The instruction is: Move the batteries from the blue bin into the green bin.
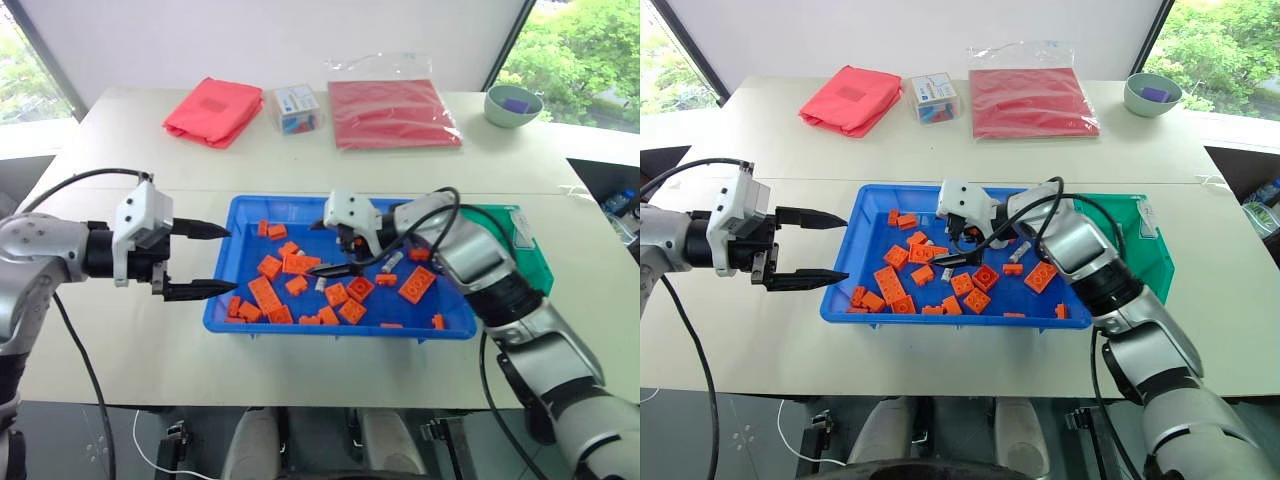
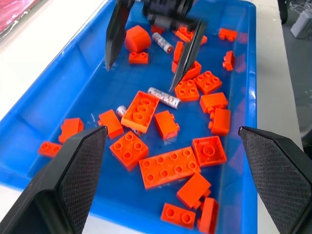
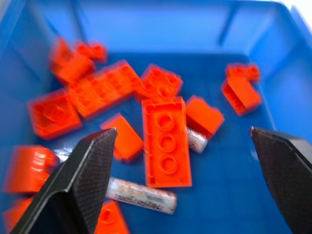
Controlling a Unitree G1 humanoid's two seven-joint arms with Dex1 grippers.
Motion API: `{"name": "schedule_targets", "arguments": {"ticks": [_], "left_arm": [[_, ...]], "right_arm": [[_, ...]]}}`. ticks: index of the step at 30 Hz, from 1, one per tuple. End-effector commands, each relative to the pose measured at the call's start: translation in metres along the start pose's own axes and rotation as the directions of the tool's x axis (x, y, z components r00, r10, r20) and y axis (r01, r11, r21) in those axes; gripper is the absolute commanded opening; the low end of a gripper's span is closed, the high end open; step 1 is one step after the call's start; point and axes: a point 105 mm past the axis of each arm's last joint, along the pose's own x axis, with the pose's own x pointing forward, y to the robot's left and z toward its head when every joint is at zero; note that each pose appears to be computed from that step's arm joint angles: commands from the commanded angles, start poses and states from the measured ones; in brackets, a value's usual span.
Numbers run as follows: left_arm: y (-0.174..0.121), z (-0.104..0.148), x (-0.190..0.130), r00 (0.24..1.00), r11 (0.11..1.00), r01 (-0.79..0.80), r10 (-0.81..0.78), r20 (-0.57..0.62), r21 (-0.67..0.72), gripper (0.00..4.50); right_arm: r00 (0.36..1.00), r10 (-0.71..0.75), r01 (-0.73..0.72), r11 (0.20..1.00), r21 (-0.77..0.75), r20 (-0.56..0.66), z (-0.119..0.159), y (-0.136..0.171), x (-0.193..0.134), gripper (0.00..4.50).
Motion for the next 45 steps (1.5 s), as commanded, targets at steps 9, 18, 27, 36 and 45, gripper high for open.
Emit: {"name": "schedule_targets", "arguments": {"ticks": [9,18,27,36,45], "left_arm": [[0.001,0.012,-0.004,0.999,0.999,-0.027,0.026,0.019,0.045,4.50],[0.002,0.012,-0.003,0.999,0.999,-0.039,0.038,0.031,0.038,4.50],[0.005,0.015,-0.001,0.998,0.998,-0.038,0.037,0.044,0.041,4.50],[0.004,0.012,-0.001,0.999,0.999,-0.032,0.030,0.039,0.042,4.50],[0.004,0.010,0.000,0.999,0.999,-0.031,0.030,0.042,0.039,4.50]], "right_arm": [[0.999,0.014,-0.017,0.998,-0.066,-0.041,-0.018,-0.002,0.024,3.95],[0.998,0.000,0.003,0.999,-0.049,0.059,0.005,-0.004,0.017,1.16],[0.968,0.128,-0.120,0.992,-0.048,0.216,0.071,0.035,0.036,1.16],[0.978,0.169,-0.170,0.986,-0.003,0.125,0.055,0.049,0.047,4.45],[0.996,-0.086,0.083,0.986,0.146,0.012,0.022,0.004,0.022,4.45]]}}
